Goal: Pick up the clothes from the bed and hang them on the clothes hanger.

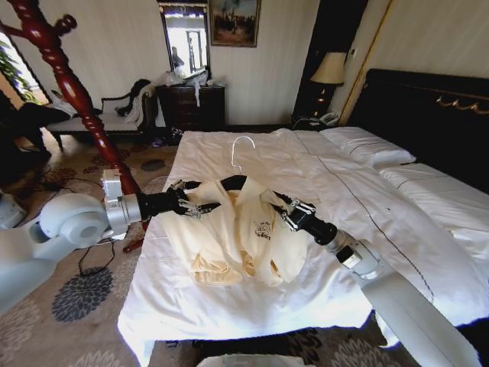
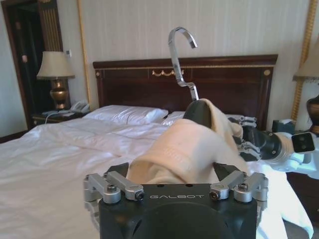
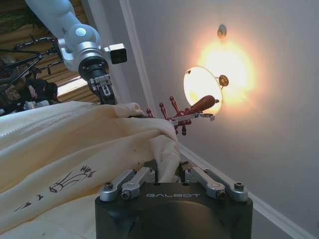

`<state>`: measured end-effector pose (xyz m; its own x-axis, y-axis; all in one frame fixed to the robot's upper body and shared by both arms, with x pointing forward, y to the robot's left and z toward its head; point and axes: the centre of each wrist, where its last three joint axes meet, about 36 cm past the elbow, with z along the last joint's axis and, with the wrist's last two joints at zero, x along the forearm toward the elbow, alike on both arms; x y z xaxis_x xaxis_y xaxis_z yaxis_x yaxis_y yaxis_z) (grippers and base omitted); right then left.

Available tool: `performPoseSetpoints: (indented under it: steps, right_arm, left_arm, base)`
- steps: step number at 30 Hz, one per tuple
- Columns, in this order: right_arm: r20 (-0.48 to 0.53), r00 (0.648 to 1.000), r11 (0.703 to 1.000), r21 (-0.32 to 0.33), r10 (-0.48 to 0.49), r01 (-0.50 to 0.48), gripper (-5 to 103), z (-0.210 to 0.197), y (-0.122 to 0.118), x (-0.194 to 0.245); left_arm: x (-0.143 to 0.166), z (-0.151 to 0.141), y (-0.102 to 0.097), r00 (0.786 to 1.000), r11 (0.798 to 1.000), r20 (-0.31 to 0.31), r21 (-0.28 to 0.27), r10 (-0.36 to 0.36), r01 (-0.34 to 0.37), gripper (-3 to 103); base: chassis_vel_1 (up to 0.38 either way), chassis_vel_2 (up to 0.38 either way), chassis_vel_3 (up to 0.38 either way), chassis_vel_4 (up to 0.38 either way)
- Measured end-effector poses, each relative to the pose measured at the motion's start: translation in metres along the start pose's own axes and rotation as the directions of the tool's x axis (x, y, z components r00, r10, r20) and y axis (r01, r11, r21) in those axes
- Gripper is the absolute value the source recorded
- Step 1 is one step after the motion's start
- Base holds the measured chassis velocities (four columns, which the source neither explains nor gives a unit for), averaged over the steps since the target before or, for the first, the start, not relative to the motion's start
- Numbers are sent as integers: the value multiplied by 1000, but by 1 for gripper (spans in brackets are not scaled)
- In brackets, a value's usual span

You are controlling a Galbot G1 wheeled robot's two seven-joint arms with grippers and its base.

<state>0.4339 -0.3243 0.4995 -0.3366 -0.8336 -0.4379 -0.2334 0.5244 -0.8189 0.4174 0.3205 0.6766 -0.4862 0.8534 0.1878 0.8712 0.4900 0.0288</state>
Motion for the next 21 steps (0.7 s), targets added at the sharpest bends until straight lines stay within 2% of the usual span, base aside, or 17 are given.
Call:
performPoseSetpoints:
  steps: [2, 6, 9, 12, 14, 15, 17, 20, 21]
  right_arm:
    - [2, 1000, 1000, 2, 1, -1, 19, 0, 0, -1]
    - [7, 1000, 1000, 1, 9, -9, 19, -1, 0, -2]
    - [6, 1000, 1000, 0, 12, -12, 19, -2, 1, -2]
    - [6, 1000, 1000, 1, 19, -19, 19, -2, -1, -2]
    - [7, 1000, 1000, -1, 22, -22, 19, -2, -2, -1]
    - [8, 1000, 1000, -4, 27, -27, 20, -3, -3, -1]
    - [9, 999, 999, -8, 31, -31, 20, -3, -4, -1]
    - [9, 999, 998, -24, 53, -52, 22, -4, -6, 0]
    - [15, 997, 996, -31, 80, -79, 19, -6, -7, 0]
  left_arm:
    - [-1, 1, 0, 1000, 1000, 4, -2, 9, -9, 93]
    - [0, 3, 4, 999, 999, 12, -16, 31, -31, 71]
    - [0, 4, 5, 999, 999, 14, -17, 40, -39, 66]
    - [0, 4, 7, 998, 998, 21, -18, 54, -54, 49]
    - [1, 4, 7, 998, 998, 23, -19, 59, -58, 49]
    - [1, 4, 8, 997, 998, 25, -19, 67, -67, 39]
    - [1, 4, 9, 997, 997, 26, -21, 76, -76, 39]
    - [1, 5, 9, 993, 993, 27, -31, 113, -112, 25]
    - [1, 6, 10, 993, 993, 19, -30, 113, -113, 22]
  base:
    - [0, 0, 0, 0]
    - [0, 0, 0, 0]
    - [0, 0, 0, 0]
    - [0, 0, 0, 0]
    - [0, 0, 0, 0]
    - [0, 0, 0, 0]
    - [0, 0, 0, 0]
    - [0, 0, 0, 0]
    - [0, 0, 0, 0]
